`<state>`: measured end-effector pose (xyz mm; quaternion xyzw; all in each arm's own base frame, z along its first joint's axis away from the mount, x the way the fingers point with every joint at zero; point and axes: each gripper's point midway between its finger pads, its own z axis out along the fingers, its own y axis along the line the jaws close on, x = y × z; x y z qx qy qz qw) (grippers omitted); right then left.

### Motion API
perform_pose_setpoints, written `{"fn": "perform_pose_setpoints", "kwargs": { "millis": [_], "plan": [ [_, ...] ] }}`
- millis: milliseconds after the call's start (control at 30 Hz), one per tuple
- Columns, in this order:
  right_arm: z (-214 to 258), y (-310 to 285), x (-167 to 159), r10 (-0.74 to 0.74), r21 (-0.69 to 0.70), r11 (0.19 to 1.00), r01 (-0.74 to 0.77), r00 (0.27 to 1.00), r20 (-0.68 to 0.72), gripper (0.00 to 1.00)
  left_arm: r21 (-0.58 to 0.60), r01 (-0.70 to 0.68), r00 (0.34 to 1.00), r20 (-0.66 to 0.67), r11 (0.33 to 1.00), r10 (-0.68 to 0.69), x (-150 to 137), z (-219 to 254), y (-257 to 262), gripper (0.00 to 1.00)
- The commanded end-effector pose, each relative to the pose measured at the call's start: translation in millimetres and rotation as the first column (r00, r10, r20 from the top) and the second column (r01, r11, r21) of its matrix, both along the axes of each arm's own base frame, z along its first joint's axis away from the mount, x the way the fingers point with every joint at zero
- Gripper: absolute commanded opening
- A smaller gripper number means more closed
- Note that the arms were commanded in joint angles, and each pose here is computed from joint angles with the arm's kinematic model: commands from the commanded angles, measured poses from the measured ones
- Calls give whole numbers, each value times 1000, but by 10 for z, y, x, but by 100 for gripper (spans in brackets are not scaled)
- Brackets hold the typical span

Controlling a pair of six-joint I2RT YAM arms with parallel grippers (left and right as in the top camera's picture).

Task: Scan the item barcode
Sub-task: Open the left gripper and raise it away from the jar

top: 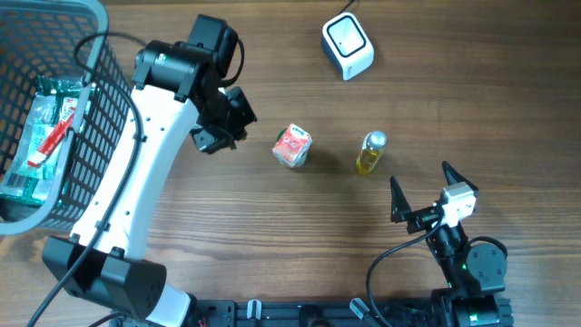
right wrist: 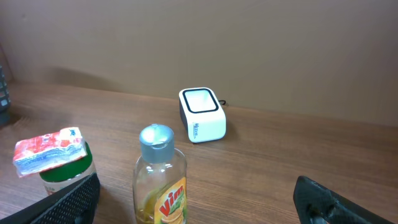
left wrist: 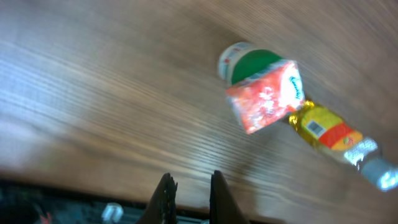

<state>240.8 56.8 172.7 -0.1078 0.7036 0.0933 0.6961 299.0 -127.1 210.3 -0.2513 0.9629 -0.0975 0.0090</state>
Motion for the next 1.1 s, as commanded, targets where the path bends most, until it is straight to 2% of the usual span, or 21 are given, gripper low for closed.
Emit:
{"fn": "perform_pose_setpoints", "kwargs": {
  "millis": [0,100,233,333,533,633,667,733,767,800,833,867,900,933,1000,1033,1067],
  "plan": [
    [-7,-25,10,-14,-5,1000,14,1000,1,100,-21,-219,975,-38,975,218,-62,92,-5,4],
    [-7,-25,10,-14,-5,1000,14,1000,1,100,-106,-208,976,-89,972,199,-122,128,-164,6],
    [-7,-25,10,-14,-5,1000,14,1000,1,100,-199,-204,970,-171,959,171,-249,189,-335,4],
    [-7,-26,10,-14,-5,1000,14,1000,1,100,-222,-215,964,-204,951,170,-300,210,-379,4],
    [-7,-25,10,-14,-5,1000,14,1000,1,100,-41,-415,898,-178,909,402,-240,104,-88,4],
    [-7,-25,10,-14,-5,1000,14,1000,1,100,30,-422,899,-110,906,423,-179,72,69,4],
    [-7,-25,10,-14,-5,1000,14,1000,1,100,31,-390,917,-80,920,391,-134,73,86,4],
    [-7,-26,10,-14,-5,1000,14,1000,1,100,-26,-172,982,69,985,174,158,142,24,4],
    [-7,-25,10,-14,-5,1000,14,1000,1,100,-31,-102,987,120,994,105,245,182,10,8],
    [-7,-26,10,-14,-5,1000,14,1000,1,100,-21,27,977,210,999,-22,381,272,-3,12],
    [-7,-26,10,-14,-5,1000,14,1000,1,100,15,160,941,301,987,-157,516,392,2,19],
    [-7,-26,10,-14,-5,1000,14,1000,1,100,81,290,870,393,954,-298,651,572,23,29],
    [-7,-25,10,-14,-5,1000,14,1000,1,100,129,343,818,445,930,-364,732,722,61,38],
    [-7,-25,10,-14,-5,1000,14,1000,1,100,183,356,772,495,916,-399,819,907,133,45],
    [-7,-25,10,-14,-5,1000,14,1000,1,100,304,279,706,578,911,-409,974,1343,401,56],
    [-7,-25,10,-14,-5,1000,14,1000,1,99,396,177,654,636,901,-409,1069,1716,665,54],
    [-7,-25,10,-14,-5,1000,14,1000,1,100,447,116,617,668,887,-417,1108,1956,830,46]
  ]
}}
